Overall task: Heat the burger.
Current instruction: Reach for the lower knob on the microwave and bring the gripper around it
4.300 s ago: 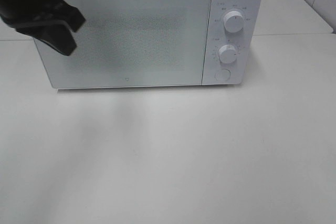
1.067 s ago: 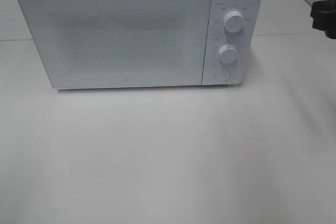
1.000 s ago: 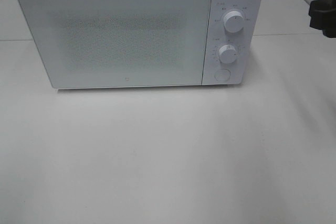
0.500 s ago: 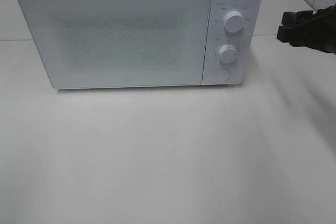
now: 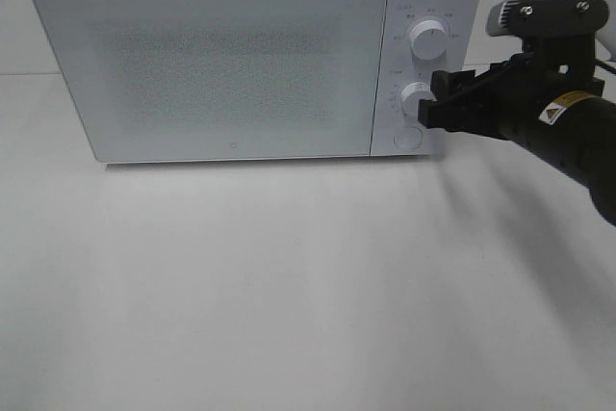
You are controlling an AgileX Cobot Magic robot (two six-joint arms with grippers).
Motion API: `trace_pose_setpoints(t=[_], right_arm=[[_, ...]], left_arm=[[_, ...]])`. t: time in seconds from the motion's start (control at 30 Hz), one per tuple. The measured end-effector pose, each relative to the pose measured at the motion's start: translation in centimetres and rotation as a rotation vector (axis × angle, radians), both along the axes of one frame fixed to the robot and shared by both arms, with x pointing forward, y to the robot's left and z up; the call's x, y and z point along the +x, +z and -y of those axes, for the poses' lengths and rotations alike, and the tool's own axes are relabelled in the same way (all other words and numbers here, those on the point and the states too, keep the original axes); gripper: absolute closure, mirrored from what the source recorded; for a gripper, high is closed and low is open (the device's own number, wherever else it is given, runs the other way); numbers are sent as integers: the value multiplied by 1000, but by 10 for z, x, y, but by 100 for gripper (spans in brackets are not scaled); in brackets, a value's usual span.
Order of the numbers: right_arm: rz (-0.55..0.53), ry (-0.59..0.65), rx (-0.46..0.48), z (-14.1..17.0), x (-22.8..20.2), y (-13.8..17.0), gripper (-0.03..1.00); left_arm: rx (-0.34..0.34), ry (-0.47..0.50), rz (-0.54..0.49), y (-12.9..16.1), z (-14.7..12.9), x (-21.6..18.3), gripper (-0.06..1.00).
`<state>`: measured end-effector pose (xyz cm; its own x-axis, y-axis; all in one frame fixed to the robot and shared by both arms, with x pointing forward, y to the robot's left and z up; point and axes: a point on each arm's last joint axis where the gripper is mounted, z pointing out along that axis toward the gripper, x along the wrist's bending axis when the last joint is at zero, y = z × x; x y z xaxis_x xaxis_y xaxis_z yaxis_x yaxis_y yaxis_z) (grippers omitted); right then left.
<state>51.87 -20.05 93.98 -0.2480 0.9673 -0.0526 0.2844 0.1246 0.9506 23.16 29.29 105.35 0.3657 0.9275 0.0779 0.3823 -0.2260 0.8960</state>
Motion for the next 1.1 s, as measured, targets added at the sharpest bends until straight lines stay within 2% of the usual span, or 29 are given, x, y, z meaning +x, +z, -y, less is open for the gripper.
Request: trace_pose_setpoints(t=[0.13, 0.57, 0.87, 1.0, 1.1], right_arm=[[6, 34, -10, -17, -3, -12, 35], [13, 25, -29, -25, 5, -41, 35], [55, 23, 6, -44, 15, -33, 35], [56, -71, 32, -39, 21, -30, 35], [55, -90, 34, -38, 22, -30, 35]], left_arm=[[0, 0, 0, 0, 0, 0, 94], [0, 0, 0, 0, 0, 0, 94], [0, 0, 0, 0, 0, 0, 94], [0, 0, 0, 0, 0, 0, 94], [0, 0, 0, 0, 0, 0, 94]])
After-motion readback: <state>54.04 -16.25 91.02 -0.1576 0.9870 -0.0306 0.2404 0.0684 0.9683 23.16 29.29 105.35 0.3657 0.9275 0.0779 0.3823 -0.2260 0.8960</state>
